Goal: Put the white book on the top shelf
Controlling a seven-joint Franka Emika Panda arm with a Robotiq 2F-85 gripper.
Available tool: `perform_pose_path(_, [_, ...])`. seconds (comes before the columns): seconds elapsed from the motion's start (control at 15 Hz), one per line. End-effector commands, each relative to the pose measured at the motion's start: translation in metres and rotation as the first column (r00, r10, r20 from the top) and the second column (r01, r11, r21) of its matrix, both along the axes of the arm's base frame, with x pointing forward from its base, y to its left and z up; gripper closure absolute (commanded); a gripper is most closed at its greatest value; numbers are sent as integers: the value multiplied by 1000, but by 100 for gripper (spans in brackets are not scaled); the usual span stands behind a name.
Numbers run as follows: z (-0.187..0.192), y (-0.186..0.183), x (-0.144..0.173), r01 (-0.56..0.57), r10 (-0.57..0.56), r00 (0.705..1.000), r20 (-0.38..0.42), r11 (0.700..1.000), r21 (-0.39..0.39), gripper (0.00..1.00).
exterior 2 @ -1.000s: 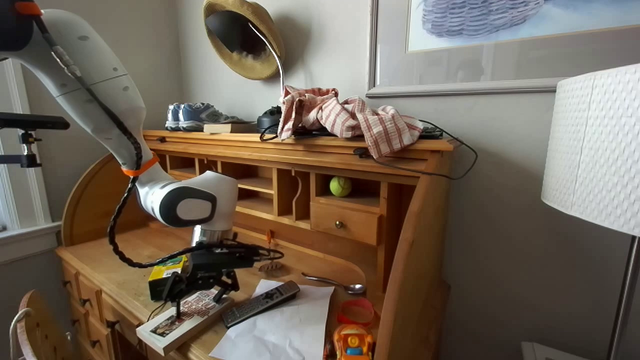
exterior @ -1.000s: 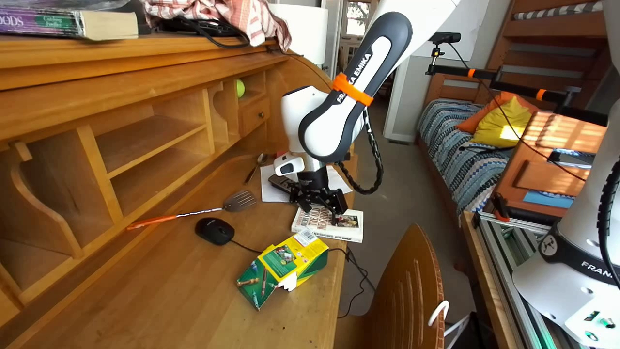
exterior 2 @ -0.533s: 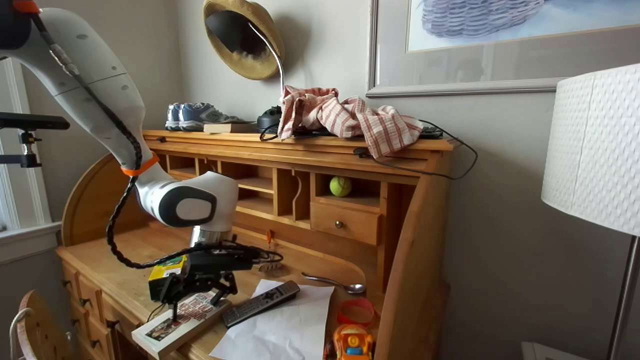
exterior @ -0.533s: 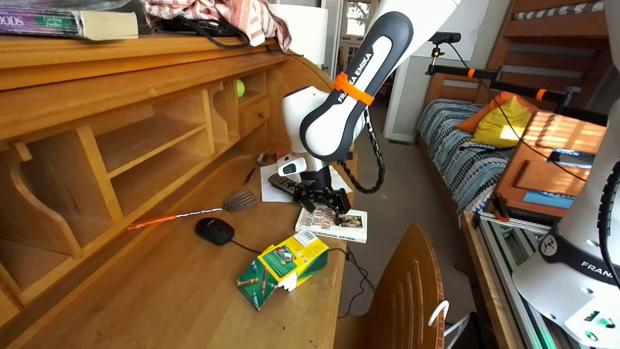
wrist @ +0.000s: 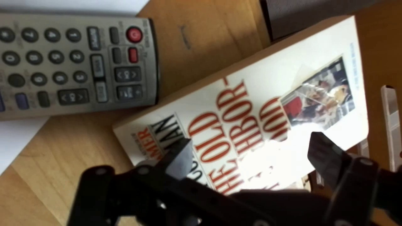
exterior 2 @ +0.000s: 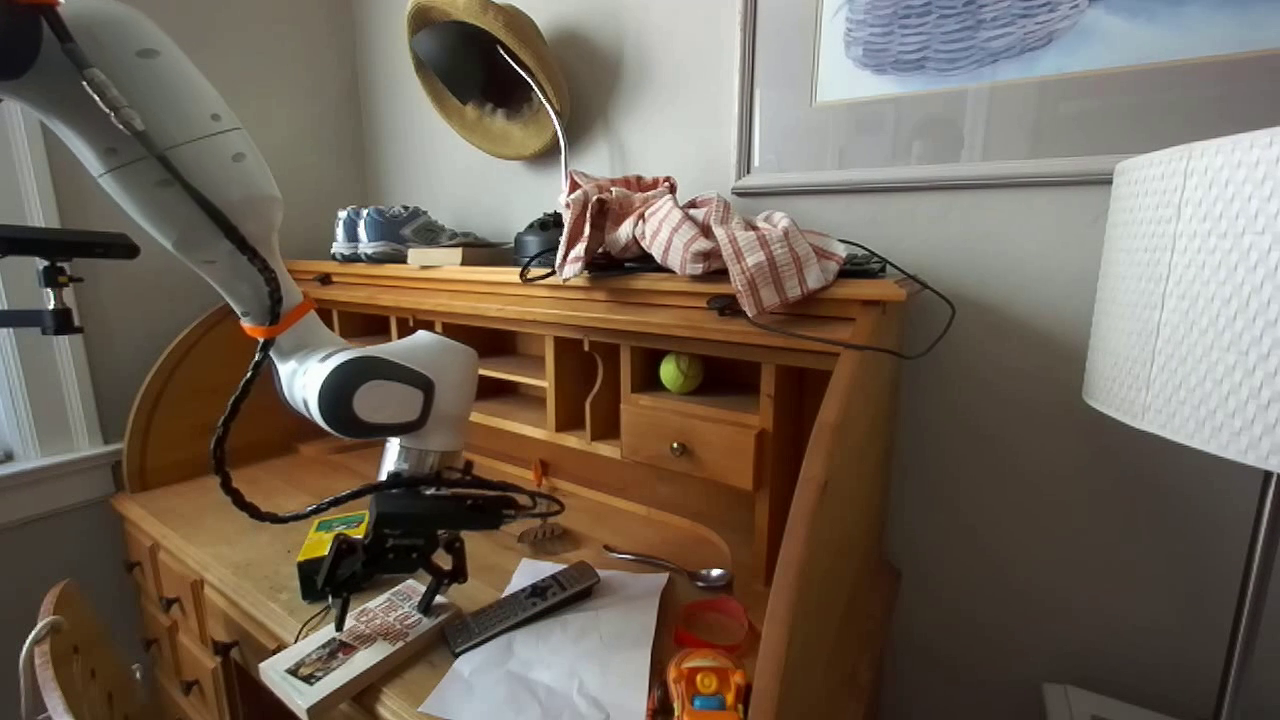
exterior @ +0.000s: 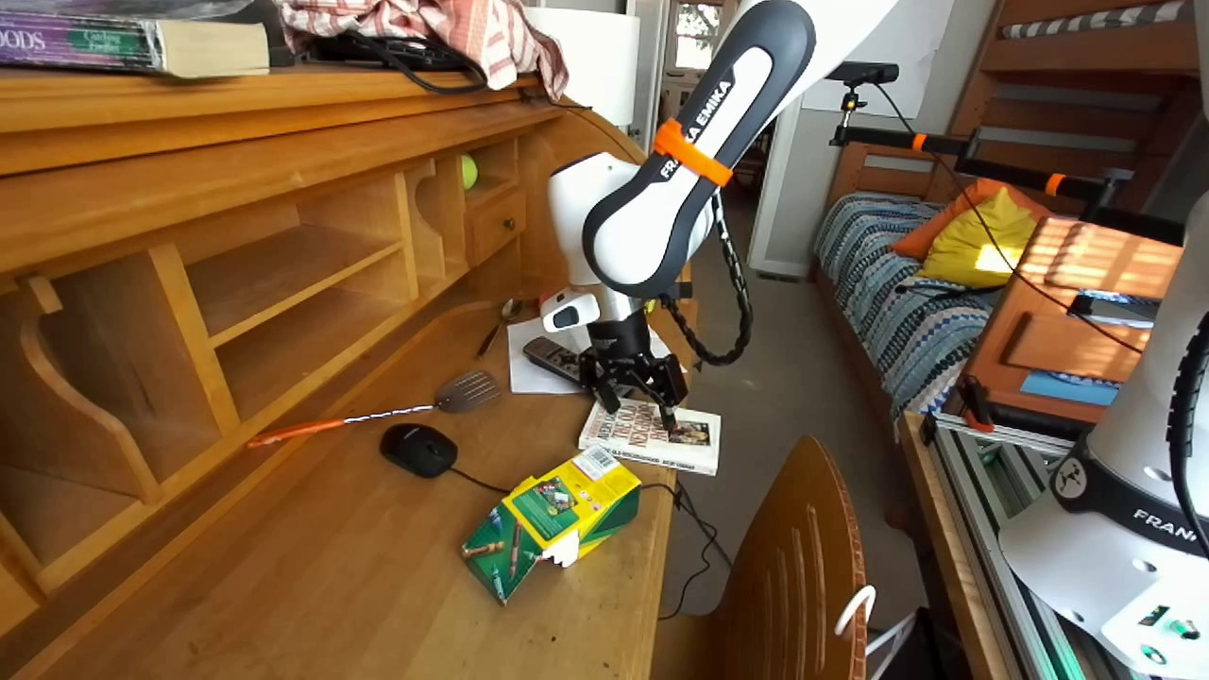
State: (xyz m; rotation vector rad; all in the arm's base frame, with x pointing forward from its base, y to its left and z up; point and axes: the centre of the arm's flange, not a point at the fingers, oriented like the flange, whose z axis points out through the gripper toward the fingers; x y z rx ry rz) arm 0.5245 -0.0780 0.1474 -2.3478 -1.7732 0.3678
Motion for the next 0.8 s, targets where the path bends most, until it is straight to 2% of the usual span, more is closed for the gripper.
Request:
perform_pose_path(0.0, [34, -2, -12, 51, -51, 999, 7, 999, -19, 0])
perform_pose_path(0.2, [61, -9, -13, 168, -163, 983, 87, 984, -56, 0])
perform_pose_path(0.33, [78, -16, -20, 271, -261, 958, 117, 959, -84, 0])
perform_pose_path(0.53, [89, -34, -41, 414, -399, 909, 119, 897, -158, 0])
perform_pose_path(0.73, [90, -55, -67, 559, -540, 829, 146, 806, -194, 0])
